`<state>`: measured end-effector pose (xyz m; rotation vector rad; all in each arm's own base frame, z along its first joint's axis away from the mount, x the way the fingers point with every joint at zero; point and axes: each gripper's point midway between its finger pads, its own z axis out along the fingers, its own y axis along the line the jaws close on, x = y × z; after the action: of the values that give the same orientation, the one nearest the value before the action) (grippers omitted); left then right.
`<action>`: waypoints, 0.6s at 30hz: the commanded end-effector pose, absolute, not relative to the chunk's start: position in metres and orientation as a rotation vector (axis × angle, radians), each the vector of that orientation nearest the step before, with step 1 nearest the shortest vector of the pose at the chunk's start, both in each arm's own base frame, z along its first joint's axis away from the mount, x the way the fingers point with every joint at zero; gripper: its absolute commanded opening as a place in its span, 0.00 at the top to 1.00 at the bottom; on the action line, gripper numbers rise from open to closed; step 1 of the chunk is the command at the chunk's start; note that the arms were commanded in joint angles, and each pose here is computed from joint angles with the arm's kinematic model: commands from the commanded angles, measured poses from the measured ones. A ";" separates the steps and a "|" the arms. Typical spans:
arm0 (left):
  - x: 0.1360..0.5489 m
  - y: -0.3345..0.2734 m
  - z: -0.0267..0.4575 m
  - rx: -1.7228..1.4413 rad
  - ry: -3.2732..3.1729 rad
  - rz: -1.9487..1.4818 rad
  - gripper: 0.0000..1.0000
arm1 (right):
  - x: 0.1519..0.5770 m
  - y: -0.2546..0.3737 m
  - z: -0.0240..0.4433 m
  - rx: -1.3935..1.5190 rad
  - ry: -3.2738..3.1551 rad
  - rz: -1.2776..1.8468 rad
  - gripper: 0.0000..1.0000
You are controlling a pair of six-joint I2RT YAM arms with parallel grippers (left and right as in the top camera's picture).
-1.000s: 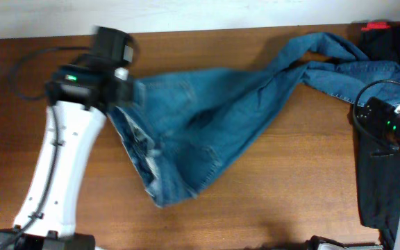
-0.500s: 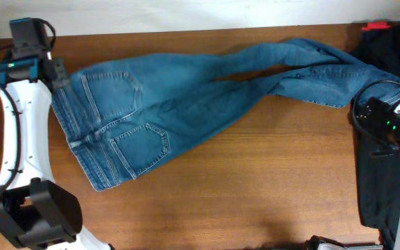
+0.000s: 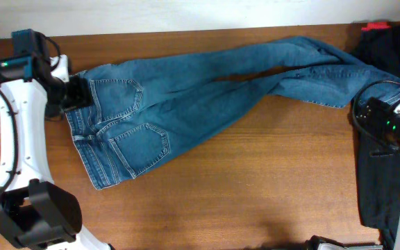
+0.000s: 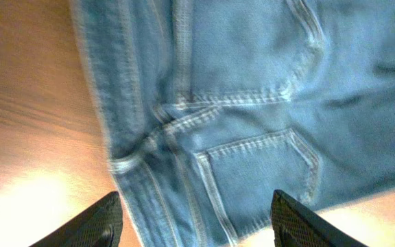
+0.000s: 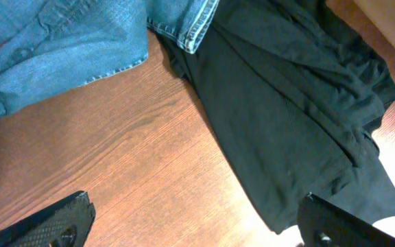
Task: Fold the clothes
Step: 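Grasp the leg hems with the right gripper and stretch rightward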
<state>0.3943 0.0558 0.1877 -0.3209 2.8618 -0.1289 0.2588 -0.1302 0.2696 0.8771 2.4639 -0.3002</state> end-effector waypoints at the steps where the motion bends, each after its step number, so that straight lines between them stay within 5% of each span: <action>1: 0.383 0.024 0.165 -0.260 2.949 -0.239 0.32 | 0.277 -0.113 0.274 0.715 2.478 -0.157 0.01; 5: 0.366 0.004 0.139 -0.206 3.040 -0.255 0.32 | 0.311 -0.077 0.265 0.367 2.535 0.106 0.00; 12: 0.317 -0.019 0.063 -0.151 3.217 -0.272 0.32 | 0.356 -0.093 0.196 0.408 2.679 0.153 0.00; 18: 0.327 -0.024 0.009 -0.125 3.089 -0.316 0.32 | 0.358 -0.094 0.183 0.420 2.718 0.164 0.00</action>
<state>0.3295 -0.0175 0.0271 -0.1234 3.1146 -0.2508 0.3567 -0.0953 0.1771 0.4446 2.7329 0.1513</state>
